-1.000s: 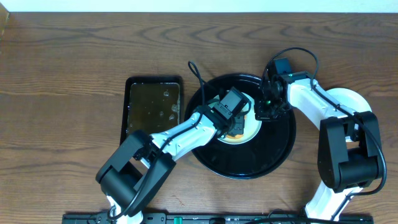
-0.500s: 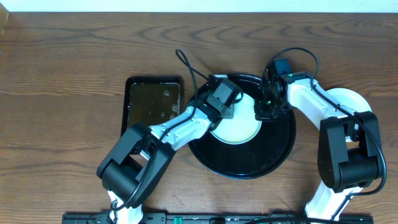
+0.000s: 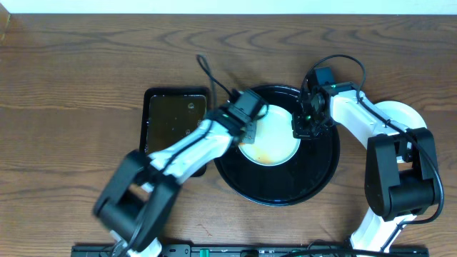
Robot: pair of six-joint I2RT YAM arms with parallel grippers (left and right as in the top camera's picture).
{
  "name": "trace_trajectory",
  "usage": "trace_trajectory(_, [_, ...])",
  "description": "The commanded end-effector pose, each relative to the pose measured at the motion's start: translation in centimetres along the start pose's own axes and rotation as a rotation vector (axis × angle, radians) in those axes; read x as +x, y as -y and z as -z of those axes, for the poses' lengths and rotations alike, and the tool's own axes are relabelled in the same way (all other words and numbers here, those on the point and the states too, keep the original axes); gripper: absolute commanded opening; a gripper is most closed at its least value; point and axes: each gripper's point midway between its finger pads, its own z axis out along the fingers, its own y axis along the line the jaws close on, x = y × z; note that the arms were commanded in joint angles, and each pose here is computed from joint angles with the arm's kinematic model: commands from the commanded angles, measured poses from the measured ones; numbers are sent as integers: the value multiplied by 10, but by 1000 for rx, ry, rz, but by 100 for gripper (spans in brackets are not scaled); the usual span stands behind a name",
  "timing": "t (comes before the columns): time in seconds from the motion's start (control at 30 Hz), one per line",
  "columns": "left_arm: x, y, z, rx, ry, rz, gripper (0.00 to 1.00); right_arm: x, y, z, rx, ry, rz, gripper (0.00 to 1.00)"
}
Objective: Clean dirty plates on tray and stack at the side
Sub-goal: 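Scrub the stained blue plate with the sponge in left gripper, then return the sponge to the water tray with left gripper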
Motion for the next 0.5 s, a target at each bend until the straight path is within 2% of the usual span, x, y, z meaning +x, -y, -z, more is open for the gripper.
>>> trace_trajectory(0.0, [-27, -6, 51, 88, 89, 33, 8, 11, 12, -6, 55, -34, -1, 1])
trace_trajectory(0.1, [-29, -25, 77, 72, 101, 69, 8, 11, 12, -7, 54, -34, -1, 3])
trace_trajectory(0.17, [-27, -44, 88, 46, 91, 101, 7, 11, 11, -7, 46, -35, -2, 10])
trace_trajectory(0.23, [-23, -74, 97, 0, 67, 160, 7, 10, 5, -7, 14, -33, 0, 13])
trace_trajectory(0.37, [-12, -115, 96, -70, 9, 252, 7, 11, 0, -12, -21, -29, 0, 13])
trace_trajectory(0.47, [-2, -136, 93, -106, -30, 299, 8, 12, 1, -16, -26, -23, -26, 9])
